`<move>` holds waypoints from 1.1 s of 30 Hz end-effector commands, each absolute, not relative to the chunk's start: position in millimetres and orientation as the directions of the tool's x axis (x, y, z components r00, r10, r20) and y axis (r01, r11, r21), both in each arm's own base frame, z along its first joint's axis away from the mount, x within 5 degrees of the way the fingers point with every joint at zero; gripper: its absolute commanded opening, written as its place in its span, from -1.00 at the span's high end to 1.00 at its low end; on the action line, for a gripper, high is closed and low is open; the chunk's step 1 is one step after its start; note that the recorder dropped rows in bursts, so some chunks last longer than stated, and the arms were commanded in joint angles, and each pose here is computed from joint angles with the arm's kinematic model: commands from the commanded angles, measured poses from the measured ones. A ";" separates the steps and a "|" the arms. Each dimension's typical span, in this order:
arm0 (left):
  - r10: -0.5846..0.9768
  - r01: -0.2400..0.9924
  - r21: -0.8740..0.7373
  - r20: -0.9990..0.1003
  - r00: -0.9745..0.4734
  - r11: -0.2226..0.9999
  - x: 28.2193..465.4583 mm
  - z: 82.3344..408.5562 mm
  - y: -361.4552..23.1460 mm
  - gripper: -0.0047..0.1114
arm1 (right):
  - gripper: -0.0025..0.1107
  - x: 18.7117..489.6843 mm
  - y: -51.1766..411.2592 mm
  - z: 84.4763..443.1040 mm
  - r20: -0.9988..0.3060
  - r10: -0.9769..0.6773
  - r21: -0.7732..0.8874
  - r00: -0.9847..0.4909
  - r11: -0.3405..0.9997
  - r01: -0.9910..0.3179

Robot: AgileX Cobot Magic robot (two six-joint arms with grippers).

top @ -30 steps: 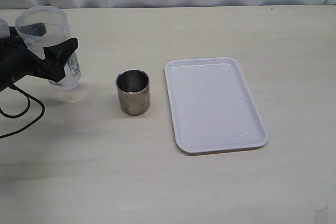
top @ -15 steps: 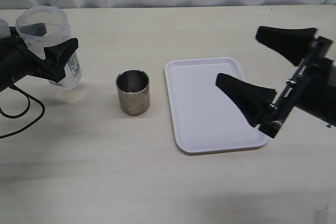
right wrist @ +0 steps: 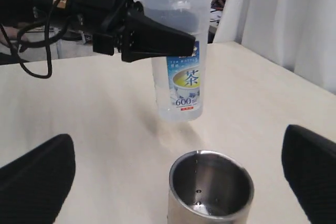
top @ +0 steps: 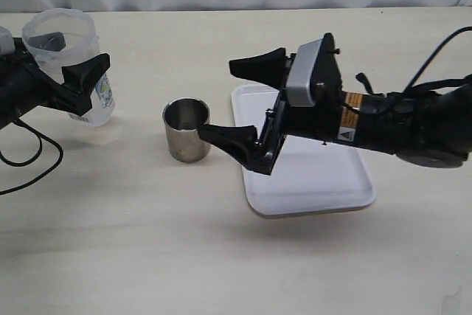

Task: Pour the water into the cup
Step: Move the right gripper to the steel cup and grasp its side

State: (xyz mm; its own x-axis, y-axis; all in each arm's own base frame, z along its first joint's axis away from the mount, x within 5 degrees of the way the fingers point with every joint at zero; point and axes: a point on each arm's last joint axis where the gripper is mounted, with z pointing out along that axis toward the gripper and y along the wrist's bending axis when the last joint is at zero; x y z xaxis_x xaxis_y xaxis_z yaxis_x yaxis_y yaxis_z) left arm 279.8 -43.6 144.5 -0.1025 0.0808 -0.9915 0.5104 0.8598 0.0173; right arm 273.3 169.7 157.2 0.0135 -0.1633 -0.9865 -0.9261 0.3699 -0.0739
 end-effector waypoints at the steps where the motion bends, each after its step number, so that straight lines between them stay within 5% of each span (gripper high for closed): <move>1: 0.054 0.521 0.016 -0.997 -0.056 0.854 281.7 150.9 -46.1 0.92 | -0.97 287.1 185.1 136.2 -0.983 -0.184 -0.070 0.008 0.334 -0.940; 33: 0.054 0.521 0.016 -0.997 -0.056 0.854 281.7 150.9 -46.1 0.92 | -0.97 350.9 211.3 62.2 -0.979 -0.203 -0.052 -0.013 0.314 -0.948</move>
State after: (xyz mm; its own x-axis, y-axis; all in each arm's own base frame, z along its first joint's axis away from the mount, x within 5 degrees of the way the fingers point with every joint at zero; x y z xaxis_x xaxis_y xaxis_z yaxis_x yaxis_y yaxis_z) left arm 279.7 -43.8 144.4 -0.1022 0.0821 -0.9914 0.5132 0.8581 0.0182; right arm 348.1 209.9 65.5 -0.0196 -0.2049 -0.9786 -0.9478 0.3154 -0.0470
